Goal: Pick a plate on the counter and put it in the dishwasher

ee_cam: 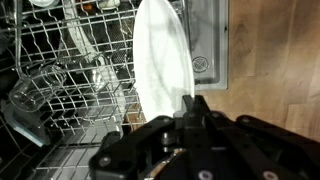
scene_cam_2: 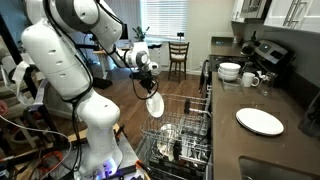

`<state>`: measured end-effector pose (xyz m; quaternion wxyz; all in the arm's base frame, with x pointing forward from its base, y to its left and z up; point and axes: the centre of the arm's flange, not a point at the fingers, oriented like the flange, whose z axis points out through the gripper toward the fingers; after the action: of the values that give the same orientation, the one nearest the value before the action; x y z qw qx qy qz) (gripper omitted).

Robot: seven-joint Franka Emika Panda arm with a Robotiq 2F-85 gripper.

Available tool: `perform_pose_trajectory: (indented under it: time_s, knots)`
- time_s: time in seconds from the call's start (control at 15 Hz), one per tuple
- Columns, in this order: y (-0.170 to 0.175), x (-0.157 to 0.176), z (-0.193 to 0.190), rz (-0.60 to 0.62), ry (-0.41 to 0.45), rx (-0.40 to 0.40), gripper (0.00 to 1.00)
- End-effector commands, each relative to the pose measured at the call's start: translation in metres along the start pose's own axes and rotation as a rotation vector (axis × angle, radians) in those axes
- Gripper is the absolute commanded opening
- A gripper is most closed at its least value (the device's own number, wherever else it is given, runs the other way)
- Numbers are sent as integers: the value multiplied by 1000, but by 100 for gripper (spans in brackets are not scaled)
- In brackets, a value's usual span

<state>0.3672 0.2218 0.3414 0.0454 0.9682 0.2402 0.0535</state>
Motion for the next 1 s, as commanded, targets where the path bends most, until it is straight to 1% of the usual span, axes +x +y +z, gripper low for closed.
perform_pose_trajectory:
  time_s: [0.0, 0.33, 0.4, 0.47, 0.93]
  knots:
    - [0, 2, -11, -93, 56, 61, 2]
    - [1, 3, -8, -153, 94, 120, 2]
    - [-2, 5, -4, -117, 52, 87, 2]
    - [-2, 5, -4, -118, 52, 90, 4]
    - [-3, 5, 0, -120, 42, 92, 4]
